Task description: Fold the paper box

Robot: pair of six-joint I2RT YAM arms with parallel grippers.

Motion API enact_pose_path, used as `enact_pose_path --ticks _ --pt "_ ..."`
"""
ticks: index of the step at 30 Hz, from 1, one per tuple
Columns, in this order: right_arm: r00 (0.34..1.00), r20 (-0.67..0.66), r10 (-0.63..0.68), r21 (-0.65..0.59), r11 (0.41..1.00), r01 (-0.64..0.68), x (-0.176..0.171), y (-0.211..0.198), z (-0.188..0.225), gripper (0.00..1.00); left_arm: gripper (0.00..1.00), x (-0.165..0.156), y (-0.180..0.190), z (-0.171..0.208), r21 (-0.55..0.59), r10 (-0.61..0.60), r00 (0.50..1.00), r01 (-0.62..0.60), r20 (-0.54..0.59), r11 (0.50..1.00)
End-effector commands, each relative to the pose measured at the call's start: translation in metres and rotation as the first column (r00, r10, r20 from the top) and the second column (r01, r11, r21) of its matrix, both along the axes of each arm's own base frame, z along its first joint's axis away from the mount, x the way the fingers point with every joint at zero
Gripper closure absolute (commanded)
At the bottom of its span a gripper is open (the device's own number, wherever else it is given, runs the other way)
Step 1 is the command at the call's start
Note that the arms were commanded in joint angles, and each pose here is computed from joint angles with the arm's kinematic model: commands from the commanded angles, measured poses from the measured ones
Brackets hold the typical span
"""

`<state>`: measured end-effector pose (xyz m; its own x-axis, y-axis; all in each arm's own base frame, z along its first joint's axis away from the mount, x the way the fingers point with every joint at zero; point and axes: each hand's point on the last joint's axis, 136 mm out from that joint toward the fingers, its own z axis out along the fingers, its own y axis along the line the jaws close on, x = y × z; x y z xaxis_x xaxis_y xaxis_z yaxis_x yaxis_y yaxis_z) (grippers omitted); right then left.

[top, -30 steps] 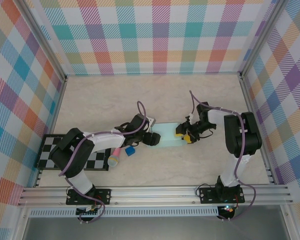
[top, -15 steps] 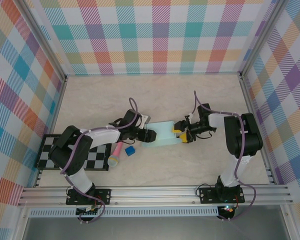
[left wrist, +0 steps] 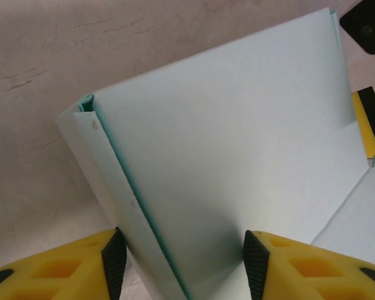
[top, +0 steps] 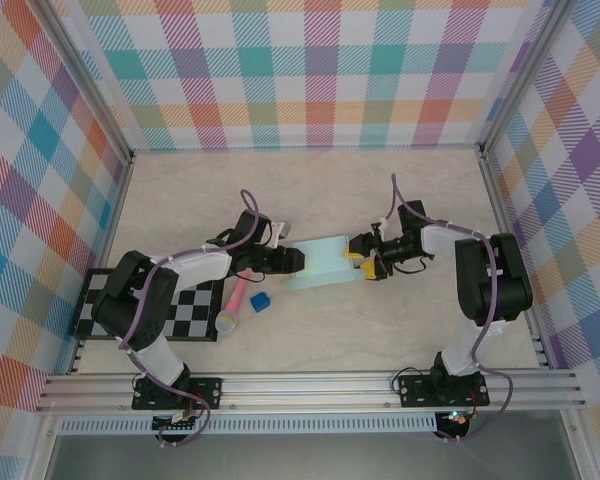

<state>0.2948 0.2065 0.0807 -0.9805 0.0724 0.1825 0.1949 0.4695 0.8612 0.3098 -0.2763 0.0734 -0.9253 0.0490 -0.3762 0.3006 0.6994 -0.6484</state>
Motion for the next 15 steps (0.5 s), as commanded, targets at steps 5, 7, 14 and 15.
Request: enact_pose_path --ticks 5,7,14,15 --pt "0.998 0.056 0.002 0.048 0.999 -0.005 0.004 0.008 0.004 0.3 0.51 -0.009 -0.023 0.022 -0.137 -0.092 0.995 0.086 -0.041 0.987" --pt "0.999 0.053 -0.002 0.036 0.999 0.0 0.004 0.007 0.0 0.3 0.54 -0.009 -0.022 0.023 -0.132 -0.085 0.995 0.078 -0.049 0.988" --pt "1.0 0.025 -0.013 0.032 0.999 0.012 0.006 0.006 -0.011 0.3 0.71 -0.006 -0.019 0.027 -0.094 -0.085 0.994 0.079 -0.065 0.992" --pt "1.0 0.024 -0.012 0.032 0.999 0.011 0.006 0.006 -0.011 0.3 0.72 -0.006 -0.018 0.027 -0.084 -0.086 0.994 0.081 -0.064 0.993"
